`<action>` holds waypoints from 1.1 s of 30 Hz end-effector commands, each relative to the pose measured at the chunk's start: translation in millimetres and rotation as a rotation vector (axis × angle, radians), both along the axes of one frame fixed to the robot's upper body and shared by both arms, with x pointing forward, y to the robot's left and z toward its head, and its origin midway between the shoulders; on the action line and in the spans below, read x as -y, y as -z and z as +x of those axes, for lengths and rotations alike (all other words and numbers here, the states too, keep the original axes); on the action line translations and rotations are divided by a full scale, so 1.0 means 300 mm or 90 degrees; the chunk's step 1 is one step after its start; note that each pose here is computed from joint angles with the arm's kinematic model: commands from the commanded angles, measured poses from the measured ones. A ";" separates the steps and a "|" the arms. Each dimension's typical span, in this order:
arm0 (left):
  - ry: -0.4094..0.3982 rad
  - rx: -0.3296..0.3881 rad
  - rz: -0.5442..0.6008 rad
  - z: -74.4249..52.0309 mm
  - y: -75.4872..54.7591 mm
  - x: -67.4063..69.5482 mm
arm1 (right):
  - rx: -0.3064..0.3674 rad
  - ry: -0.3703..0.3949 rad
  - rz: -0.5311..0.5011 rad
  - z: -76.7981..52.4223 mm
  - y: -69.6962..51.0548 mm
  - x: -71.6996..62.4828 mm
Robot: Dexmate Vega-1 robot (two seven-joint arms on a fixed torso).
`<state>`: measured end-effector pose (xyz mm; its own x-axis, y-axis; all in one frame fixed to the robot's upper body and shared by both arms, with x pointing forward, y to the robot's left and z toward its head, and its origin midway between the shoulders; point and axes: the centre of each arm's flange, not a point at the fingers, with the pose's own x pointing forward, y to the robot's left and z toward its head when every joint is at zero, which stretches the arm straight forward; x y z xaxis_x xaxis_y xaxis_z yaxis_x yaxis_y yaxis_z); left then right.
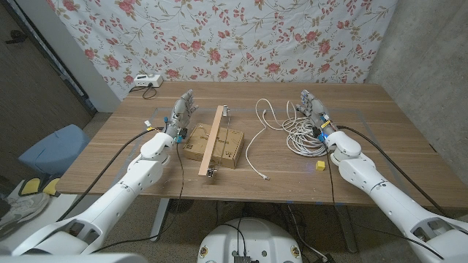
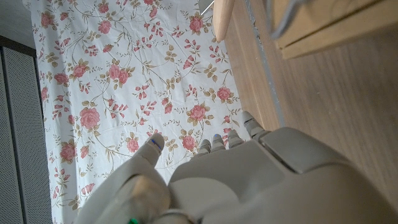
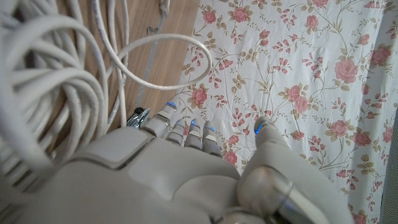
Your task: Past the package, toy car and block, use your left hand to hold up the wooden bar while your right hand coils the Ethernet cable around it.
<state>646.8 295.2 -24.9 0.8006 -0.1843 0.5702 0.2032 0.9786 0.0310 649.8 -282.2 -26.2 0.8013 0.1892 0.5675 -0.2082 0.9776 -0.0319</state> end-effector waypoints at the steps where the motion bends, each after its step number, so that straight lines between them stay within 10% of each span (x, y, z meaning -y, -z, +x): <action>1: -0.040 0.029 0.038 -0.026 -0.035 -0.006 | 0.016 -0.004 -0.007 -0.012 -0.009 -0.018; 33: -0.305 0.032 0.453 -0.170 -0.338 -0.010 | 0.026 -0.017 0.021 0.001 0.032 0.090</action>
<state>613.1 295.9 47.0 0.8289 -0.1554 0.5374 -0.1517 0.8622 0.4833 652.8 -302.8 -29.1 0.7778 0.1975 0.5967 -0.2294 0.9731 -0.0230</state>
